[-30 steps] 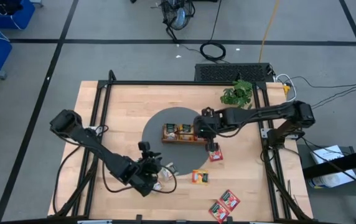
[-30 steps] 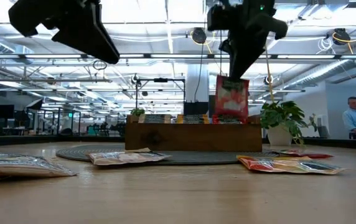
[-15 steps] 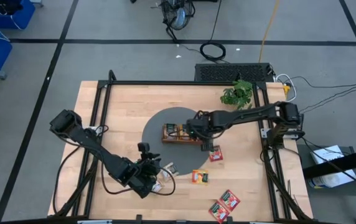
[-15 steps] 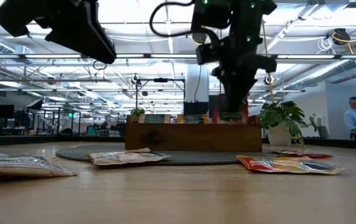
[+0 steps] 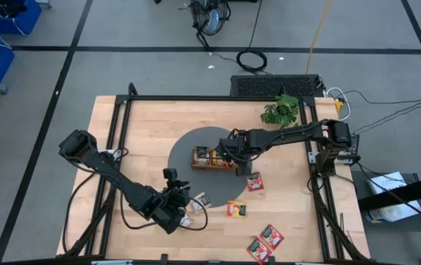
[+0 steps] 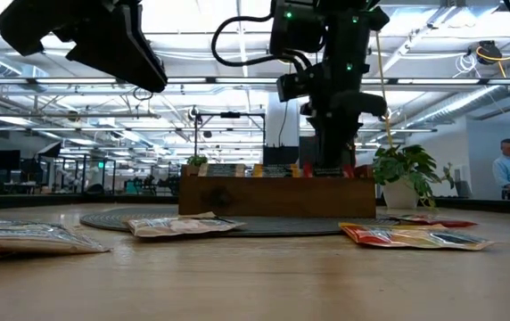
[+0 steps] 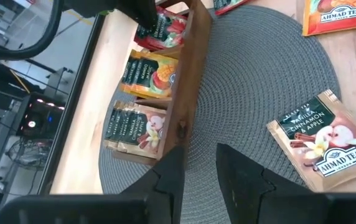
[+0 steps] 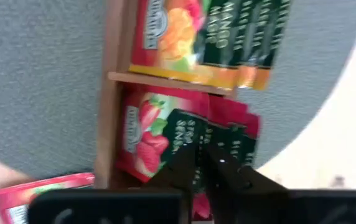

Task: Pick & Place Tea
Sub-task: Put the red tea sachet into the right section of the wooden organizer, then put the yellow tea sachet into the middle section of the wooden organizer

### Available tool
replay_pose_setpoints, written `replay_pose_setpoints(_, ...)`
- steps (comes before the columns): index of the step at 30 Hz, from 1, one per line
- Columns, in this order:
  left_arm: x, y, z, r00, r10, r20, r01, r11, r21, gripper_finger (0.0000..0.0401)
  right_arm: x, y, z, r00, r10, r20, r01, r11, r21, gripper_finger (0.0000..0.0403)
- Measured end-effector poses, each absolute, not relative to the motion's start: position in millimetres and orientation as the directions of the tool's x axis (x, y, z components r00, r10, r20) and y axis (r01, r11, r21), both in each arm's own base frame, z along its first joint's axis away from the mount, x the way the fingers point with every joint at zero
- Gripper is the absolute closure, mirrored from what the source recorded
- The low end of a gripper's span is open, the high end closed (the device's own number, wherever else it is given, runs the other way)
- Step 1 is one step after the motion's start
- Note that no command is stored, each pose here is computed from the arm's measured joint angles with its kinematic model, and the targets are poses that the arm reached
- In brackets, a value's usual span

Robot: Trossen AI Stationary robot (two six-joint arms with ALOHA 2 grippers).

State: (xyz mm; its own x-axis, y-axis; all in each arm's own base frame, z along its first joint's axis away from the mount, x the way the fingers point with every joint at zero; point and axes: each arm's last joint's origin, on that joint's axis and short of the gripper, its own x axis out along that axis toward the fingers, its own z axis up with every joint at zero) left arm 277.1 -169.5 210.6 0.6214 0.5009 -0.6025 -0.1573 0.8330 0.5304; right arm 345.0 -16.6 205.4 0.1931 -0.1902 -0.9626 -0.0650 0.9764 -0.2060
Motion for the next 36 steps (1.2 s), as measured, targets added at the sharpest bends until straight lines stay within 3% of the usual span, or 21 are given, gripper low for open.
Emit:
replay_pose_setpoints(8,277.3,-169.3,210.5,0.621,0.501,-0.603,-0.158,0.833,0.530,0.0304,341.1,-17.4,223.2,0.263,-0.217,-0.940,-0.023,0.973,-0.231,0.0274)
replay_pose_setpoints(13,277.0,-169.1,210.4,0.618,0.502,-0.604,-0.161,0.834,0.528,0.0304,331.4,-17.0,247.3,0.336,-0.221,-0.916,-0.001,0.972,-0.235,0.0238)
replay_pose_setpoints(19,277.1,-169.2,210.4,0.619,0.502,-0.604,-0.169,0.836,0.522,0.0304,308.7,-16.0,288.3,0.455,-0.223,-0.862,0.135,0.974,-0.181,0.0234)
replay_pose_setpoints(24,279.4,-170.4,211.4,0.634,0.492,-0.596,-0.188,0.847,0.498,0.0304,284.6,-1.8,304.9,0.556,-0.197,-0.808,0.150,0.979,-0.136,0.0243)
replay_pose_setpoints(28,288.1,-174.1,214.5,0.681,0.429,-0.593,-0.205,0.890,0.408,0.0304,266.5,21.2,286.5,0.660,-0.138,-0.739,0.101,0.990,-0.095,0.0245)
replay_pose_setpoints(32,303.6,-176.1,210.9,0.713,0.287,-0.640,-0.088,0.942,0.324,0.0304,250.2,42.9,256.8,0.784,-0.048,-0.619,0.031,0.999,-0.039,0.0245)
replay_pose_setpoints(36,326.3,-177.2,194.8,0.742,0.168,-0.648,0.045,0.953,0.299,0.0304,239.4,56.3,233.3,0.862,0.160,-0.481,-0.130,0.987,0.095,0.0245)
